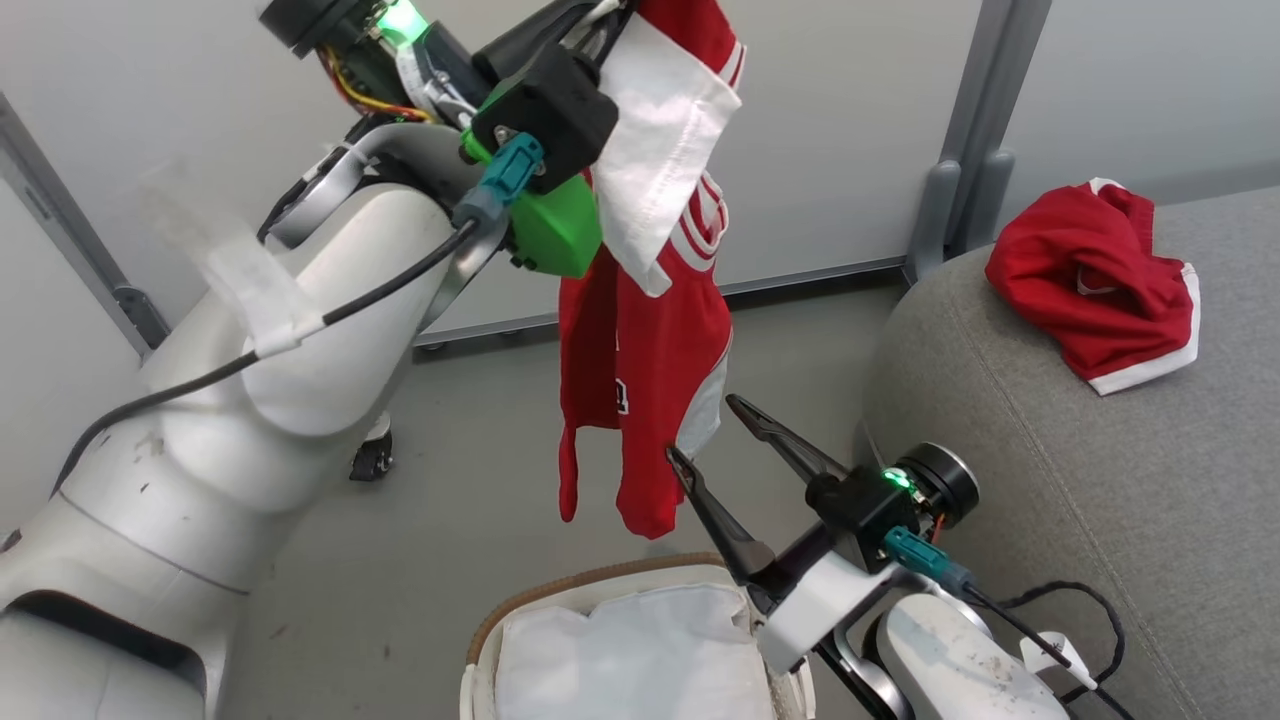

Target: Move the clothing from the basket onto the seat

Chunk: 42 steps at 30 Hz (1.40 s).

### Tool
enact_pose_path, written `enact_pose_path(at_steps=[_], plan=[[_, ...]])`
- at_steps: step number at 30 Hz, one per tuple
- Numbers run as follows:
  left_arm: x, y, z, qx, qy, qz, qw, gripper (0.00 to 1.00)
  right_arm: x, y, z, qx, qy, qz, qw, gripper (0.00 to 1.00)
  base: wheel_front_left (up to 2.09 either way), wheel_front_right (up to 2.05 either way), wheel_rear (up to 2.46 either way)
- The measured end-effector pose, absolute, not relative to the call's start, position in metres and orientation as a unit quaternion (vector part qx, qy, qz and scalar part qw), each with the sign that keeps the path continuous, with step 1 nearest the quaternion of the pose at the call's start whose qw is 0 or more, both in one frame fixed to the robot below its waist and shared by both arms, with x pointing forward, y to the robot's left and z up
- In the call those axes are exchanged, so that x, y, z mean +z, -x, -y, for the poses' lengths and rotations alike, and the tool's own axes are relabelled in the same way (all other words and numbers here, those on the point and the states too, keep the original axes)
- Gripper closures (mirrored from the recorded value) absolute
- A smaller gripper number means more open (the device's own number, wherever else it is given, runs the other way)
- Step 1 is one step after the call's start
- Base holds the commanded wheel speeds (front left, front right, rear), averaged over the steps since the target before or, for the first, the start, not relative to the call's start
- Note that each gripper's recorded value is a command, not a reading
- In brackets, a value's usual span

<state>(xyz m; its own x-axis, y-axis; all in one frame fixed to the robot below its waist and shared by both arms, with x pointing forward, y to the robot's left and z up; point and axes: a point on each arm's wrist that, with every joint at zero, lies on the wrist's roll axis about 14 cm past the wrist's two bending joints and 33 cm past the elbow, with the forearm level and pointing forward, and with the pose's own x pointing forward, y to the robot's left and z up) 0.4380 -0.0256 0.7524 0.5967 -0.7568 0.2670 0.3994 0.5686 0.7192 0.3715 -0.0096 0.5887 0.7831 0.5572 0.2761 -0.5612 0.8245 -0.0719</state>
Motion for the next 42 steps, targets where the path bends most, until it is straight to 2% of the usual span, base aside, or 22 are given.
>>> enact_pose_path(at_steps=[6,18,26,38,39,40,41,42], plan=[[0.773,-0.432,0.038,-0.343,-0.311,0.293,0.836,1.0,0.587,-0.375,-0.006,0.319,-0.009,0.135,0.938,0.0,0.0,0.0,0.0],[0.786,-0.422,0.04,-0.335,-0.303,0.286,0.845,1.0,0.602,-0.394,-0.014,0.322,-0.007,0.148,0.935,0.0,0.0,0.0,0.0],[0.786,-0.415,0.038,-0.339,-0.292,0.283,0.848,1.0,0.617,-0.423,-0.001,0.292,0.025,0.162,0.942,0.0,0.0,0.0,0.0],[0.793,-0.393,0.052,-0.369,-0.272,0.307,0.834,1.0,0.629,-0.442,-0.01,0.295,0.054,0.166,0.939,0.0,0.0,0.0,0.0],[0.793,-0.392,0.053,-0.371,-0.268,0.307,0.834,1.0,0.631,-0.443,-0.01,0.296,0.055,0.167,0.939,0.16,0.0,0.0,0.0],[0.793,-0.392,0.054,-0.372,-0.266,0.307,0.835,1.0,0.632,-0.444,-0.01,0.296,0.057,0.168,0.939,0.69,0.0,0.0,0.0],[0.792,-0.391,0.055,-0.373,-0.265,0.305,0.835,1.0,0.633,-0.445,-0.01,0.295,0.058,0.168,0.939,0.82,0.0,0.0,0.0],[0.791,-0.391,0.055,-0.374,-0.262,0.305,0.836,1.0,0.633,-0.446,-0.01,0.295,0.058,0.168,0.939,1.0,0.0,0.0,0.0]])
